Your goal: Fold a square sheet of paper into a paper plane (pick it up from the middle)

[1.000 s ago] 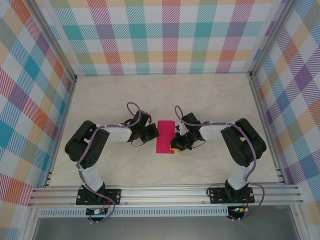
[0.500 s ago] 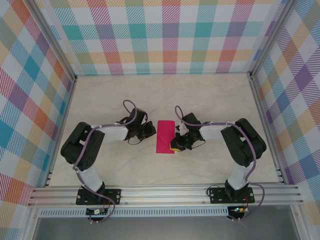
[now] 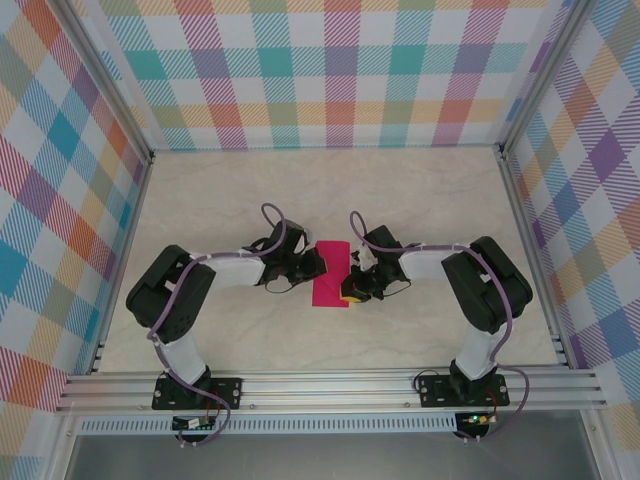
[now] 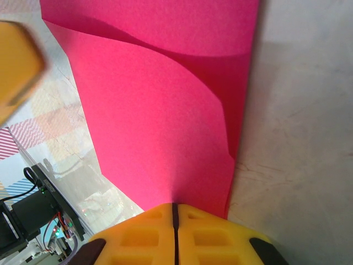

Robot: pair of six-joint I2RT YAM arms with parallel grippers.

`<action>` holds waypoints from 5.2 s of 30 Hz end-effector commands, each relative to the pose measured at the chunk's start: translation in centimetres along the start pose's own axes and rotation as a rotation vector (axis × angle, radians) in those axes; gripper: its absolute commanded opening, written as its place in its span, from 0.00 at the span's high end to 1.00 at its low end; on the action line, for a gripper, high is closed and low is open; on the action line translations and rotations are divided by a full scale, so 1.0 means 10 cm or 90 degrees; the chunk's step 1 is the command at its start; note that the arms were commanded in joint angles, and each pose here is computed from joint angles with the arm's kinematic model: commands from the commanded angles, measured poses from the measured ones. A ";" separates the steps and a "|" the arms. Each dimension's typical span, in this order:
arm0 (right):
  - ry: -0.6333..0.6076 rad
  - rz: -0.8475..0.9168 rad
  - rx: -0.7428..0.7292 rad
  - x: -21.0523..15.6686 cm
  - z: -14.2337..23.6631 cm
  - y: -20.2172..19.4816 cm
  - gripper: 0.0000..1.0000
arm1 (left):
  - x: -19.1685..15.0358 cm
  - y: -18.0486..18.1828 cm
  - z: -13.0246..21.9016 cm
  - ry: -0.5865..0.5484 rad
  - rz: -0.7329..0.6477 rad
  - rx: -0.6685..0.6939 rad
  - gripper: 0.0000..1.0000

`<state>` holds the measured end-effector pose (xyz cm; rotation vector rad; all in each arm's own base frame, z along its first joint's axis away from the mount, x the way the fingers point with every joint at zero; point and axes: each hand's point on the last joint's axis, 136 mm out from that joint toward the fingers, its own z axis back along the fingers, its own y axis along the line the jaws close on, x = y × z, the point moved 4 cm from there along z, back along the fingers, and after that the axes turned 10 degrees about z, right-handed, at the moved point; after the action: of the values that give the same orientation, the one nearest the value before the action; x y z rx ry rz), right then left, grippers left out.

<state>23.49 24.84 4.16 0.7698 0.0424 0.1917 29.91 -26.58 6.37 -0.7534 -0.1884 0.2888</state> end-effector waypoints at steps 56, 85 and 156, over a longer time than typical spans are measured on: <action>0.047 -0.046 -0.058 -0.50 -0.02 -0.20 0.88 | -0.07 0.34 -0.14 0.003 0.021 0.080 1.00; 0.020 -0.018 -0.030 -0.08 -0.08 -0.02 0.87 | -0.05 0.12 -0.08 0.010 0.021 0.033 1.00; -0.084 0.042 0.008 0.08 0.28 0.33 0.71 | 0.07 -0.16 0.26 -0.045 -0.041 -0.017 0.96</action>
<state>23.71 25.69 6.64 0.7981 -0.0383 0.1981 31.52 -25.26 9.14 -0.7579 -0.3206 0.3087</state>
